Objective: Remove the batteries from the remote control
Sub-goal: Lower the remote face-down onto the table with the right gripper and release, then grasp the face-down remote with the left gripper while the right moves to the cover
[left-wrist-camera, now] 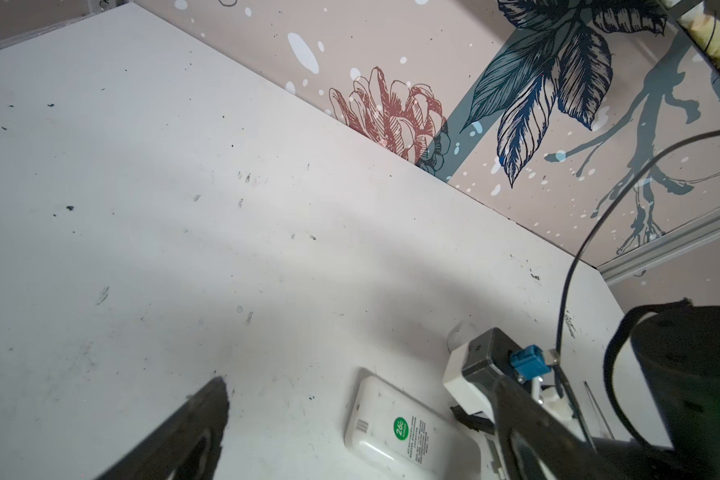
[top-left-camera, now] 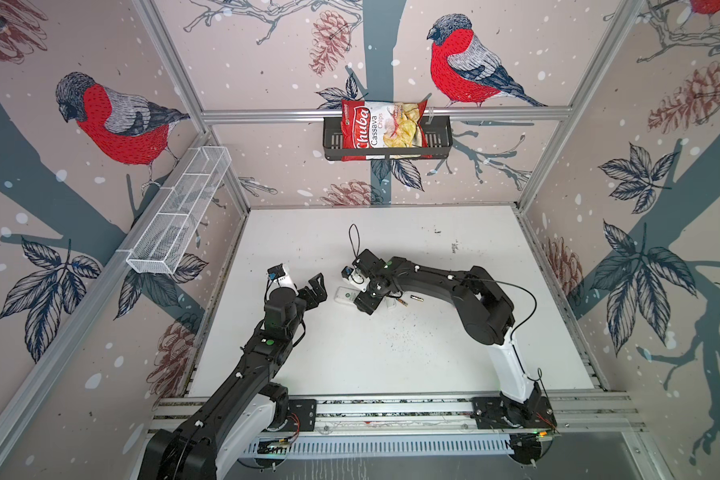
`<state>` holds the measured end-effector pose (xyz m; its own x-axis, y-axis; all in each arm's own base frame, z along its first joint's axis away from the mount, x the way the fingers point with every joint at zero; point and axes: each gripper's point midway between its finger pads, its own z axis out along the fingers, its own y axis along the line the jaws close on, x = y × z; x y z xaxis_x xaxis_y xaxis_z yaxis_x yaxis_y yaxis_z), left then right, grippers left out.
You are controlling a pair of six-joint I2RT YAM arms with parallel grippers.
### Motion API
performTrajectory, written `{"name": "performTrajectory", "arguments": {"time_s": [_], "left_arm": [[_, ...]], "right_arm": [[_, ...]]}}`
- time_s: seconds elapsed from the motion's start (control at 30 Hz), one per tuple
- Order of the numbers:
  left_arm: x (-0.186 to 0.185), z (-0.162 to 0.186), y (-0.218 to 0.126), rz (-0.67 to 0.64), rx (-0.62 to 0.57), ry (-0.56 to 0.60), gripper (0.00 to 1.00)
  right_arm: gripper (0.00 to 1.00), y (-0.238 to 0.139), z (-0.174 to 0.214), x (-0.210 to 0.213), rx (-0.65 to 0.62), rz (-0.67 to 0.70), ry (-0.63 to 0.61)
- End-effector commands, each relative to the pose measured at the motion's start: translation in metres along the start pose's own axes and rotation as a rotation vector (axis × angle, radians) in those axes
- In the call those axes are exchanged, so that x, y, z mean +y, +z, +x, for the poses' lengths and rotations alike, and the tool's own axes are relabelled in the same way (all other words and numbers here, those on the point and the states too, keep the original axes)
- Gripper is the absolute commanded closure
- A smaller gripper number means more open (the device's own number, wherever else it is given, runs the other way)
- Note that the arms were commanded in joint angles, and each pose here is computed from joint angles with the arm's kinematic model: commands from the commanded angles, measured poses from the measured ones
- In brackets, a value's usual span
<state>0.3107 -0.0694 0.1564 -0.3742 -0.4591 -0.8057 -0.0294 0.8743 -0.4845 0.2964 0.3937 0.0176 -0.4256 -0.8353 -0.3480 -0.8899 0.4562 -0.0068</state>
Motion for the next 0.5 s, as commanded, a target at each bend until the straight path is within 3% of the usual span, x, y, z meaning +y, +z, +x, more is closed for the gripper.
{"name": "performTrajectory", "arguments": {"time_s": [0.0, 0.27, 0.47], "left_arm": [[-0.006, 0.005, 0.003, 0.030, 0.037, 0.040, 0.03], [-0.039, 0.041, 0.021, 0.117, 0.215, 0.211, 0.06], [-0.060, 0.077, 0.035, 0.092, 0.394, 0.413, 0.04]], "right_arm": [[0.24, -0.003, 0.023, -0.022, 0.053, 0.065, 0.054], [0.24, -0.031, 0.014, -0.043, -0.071, 0.042, 0.127], [0.21, -0.090, -0.015, -0.052, -0.359, -0.086, 0.242]]}}
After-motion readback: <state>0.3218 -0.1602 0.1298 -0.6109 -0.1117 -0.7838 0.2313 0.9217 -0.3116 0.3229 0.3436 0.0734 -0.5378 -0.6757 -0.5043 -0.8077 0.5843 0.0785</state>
